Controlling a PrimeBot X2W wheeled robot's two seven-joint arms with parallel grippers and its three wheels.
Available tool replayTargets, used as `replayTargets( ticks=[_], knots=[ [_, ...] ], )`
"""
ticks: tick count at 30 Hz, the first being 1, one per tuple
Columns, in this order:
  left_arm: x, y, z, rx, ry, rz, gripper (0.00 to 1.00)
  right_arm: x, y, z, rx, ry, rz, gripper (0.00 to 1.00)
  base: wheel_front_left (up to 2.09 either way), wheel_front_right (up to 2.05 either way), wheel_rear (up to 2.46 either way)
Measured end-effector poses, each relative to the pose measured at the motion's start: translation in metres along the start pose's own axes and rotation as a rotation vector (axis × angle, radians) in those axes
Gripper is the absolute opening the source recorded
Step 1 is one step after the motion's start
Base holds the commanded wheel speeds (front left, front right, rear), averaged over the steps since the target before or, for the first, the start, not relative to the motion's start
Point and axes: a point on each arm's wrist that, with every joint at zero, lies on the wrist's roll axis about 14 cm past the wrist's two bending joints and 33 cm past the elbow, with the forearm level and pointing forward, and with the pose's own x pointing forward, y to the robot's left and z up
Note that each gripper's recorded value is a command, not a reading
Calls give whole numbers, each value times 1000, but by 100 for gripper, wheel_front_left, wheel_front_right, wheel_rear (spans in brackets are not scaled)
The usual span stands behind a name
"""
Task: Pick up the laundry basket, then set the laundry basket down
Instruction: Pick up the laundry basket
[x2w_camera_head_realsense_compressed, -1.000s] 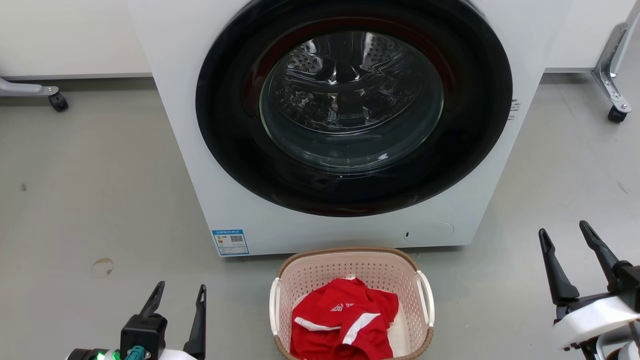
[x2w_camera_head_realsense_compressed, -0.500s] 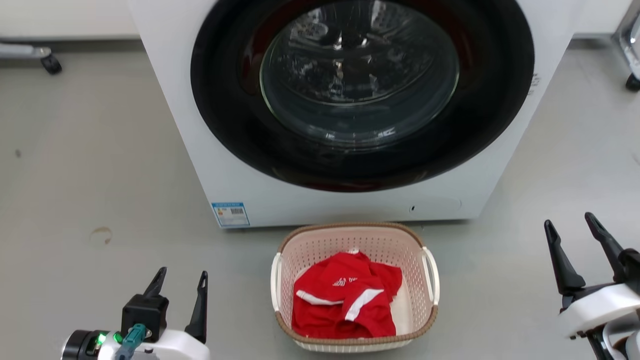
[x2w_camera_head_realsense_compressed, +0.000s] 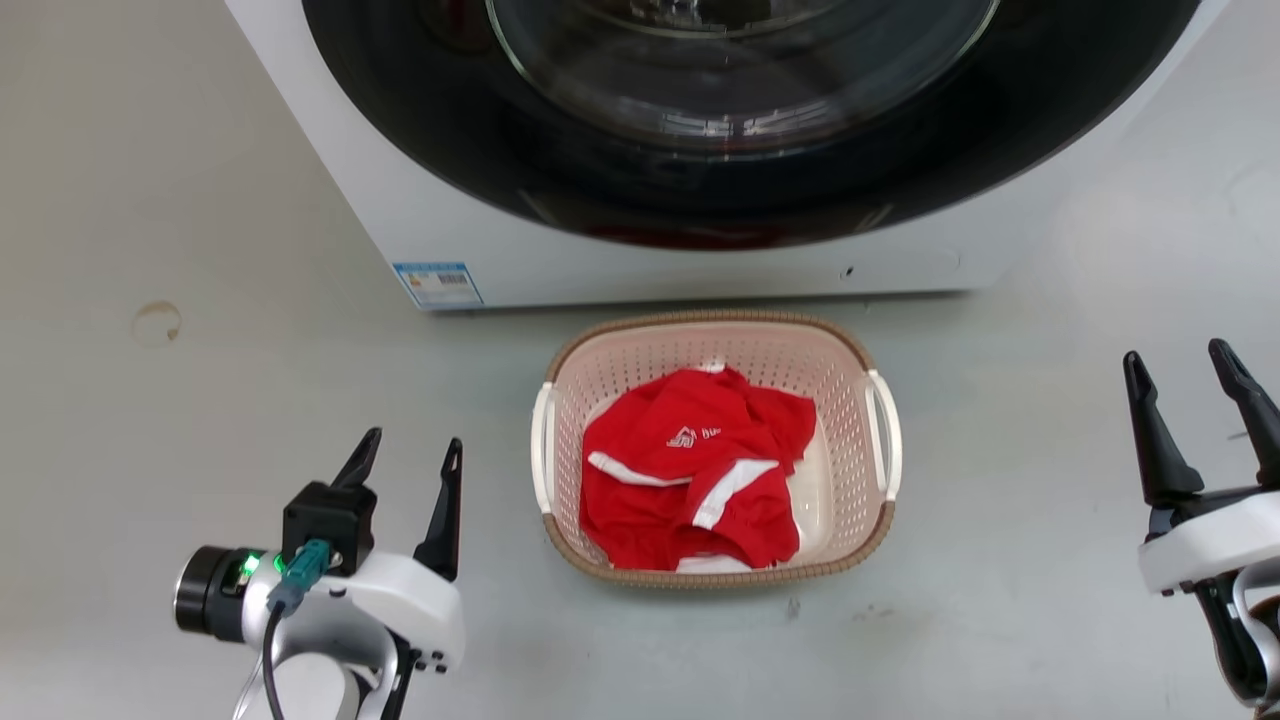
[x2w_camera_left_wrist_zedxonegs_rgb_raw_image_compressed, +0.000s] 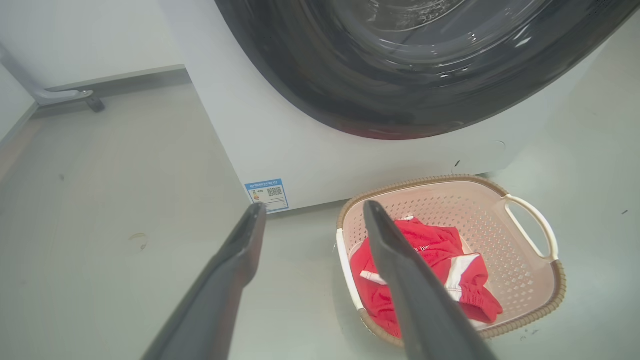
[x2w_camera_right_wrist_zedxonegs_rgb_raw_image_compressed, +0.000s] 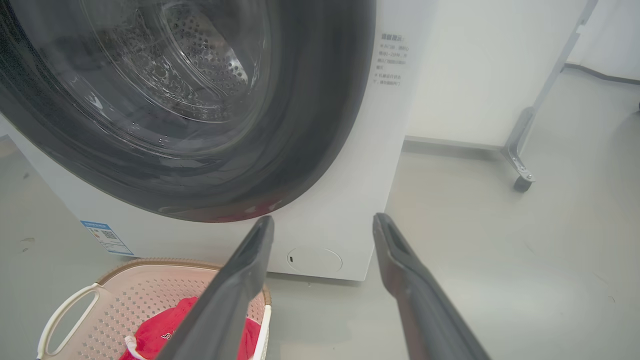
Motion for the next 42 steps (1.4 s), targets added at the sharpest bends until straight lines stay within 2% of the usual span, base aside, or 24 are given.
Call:
replayTargets(
  ticks=[17, 27, 42],
  knots=[
    [87, -7, -90, -108, 198, -36, 100, 60, -14, -106, 142, 200, -14, 100, 0, 0, 0],
    [114, -11, -146, -149, 304, -68, 100, 76, 16, -174, 262, 339, 44, 100, 0, 0, 0],
    [138, -11, -193, -146, 427, -118, 100, 84, 34, -229, 334, 456, 64, 100, 0, 0, 0]
  ],
)
